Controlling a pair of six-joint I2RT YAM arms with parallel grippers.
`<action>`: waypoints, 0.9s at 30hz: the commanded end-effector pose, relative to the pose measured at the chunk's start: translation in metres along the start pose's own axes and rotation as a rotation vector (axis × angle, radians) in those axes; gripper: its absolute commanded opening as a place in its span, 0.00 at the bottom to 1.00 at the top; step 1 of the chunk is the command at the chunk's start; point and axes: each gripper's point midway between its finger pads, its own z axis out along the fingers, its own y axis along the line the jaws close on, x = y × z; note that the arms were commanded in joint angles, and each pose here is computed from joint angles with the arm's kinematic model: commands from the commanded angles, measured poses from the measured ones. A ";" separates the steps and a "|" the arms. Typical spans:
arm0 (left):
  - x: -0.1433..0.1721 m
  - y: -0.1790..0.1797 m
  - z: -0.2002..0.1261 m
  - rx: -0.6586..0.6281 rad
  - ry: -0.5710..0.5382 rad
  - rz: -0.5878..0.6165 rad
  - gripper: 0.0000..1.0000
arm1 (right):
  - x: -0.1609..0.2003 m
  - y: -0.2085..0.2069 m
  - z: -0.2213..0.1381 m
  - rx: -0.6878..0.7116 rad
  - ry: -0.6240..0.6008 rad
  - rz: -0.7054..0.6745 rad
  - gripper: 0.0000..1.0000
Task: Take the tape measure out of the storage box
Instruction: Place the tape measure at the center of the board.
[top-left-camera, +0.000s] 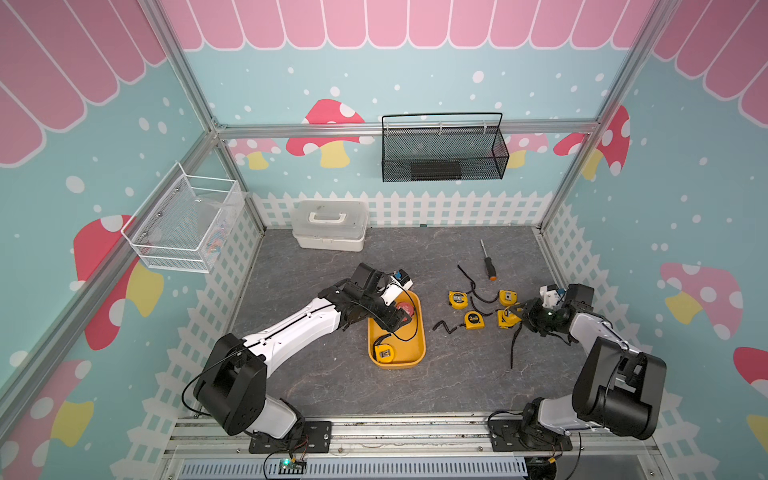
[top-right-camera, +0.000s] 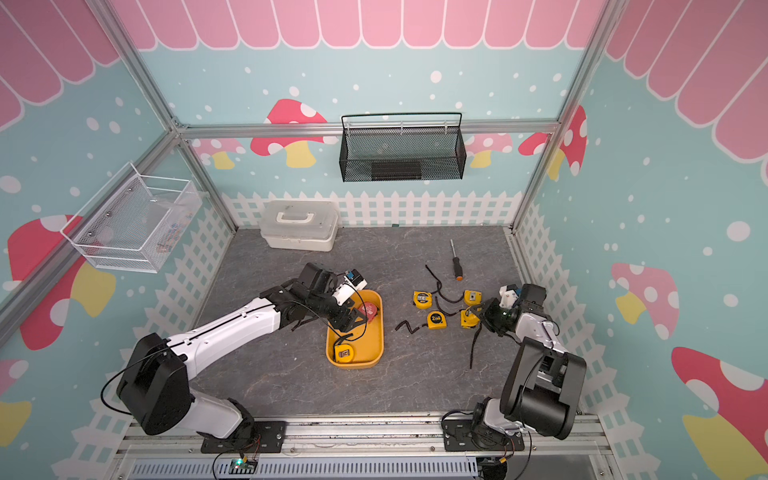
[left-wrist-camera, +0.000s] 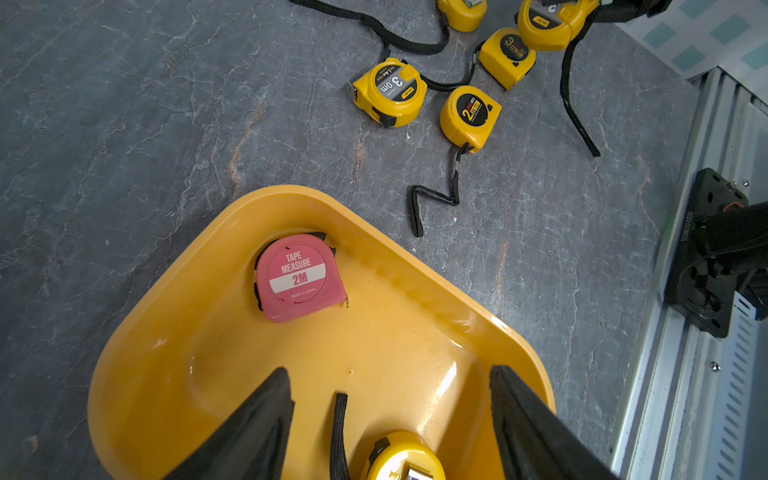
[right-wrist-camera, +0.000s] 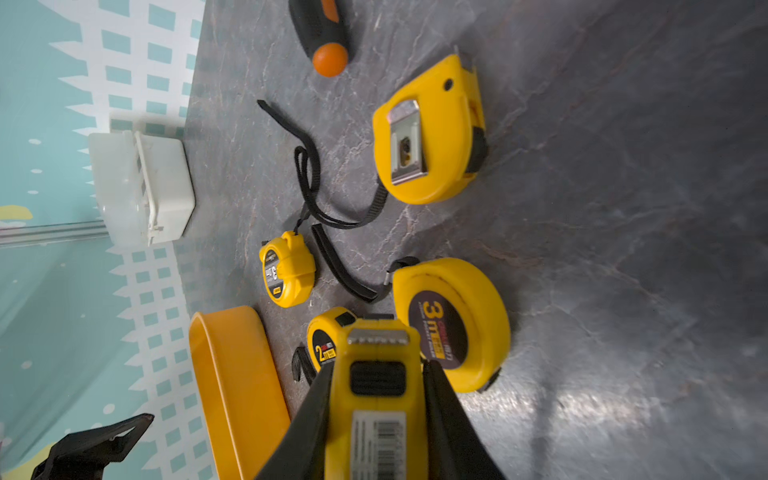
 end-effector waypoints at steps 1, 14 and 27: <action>-0.017 -0.003 -0.003 0.020 -0.042 0.040 0.76 | -0.007 -0.009 -0.010 0.033 -0.060 -0.011 0.29; -0.016 -0.003 -0.003 0.027 -0.042 0.046 0.76 | -0.007 -0.051 -0.018 0.130 -0.098 0.107 0.29; -0.013 -0.003 -0.004 0.015 -0.047 0.055 0.76 | -0.007 -0.073 -0.017 0.175 -0.096 0.155 0.29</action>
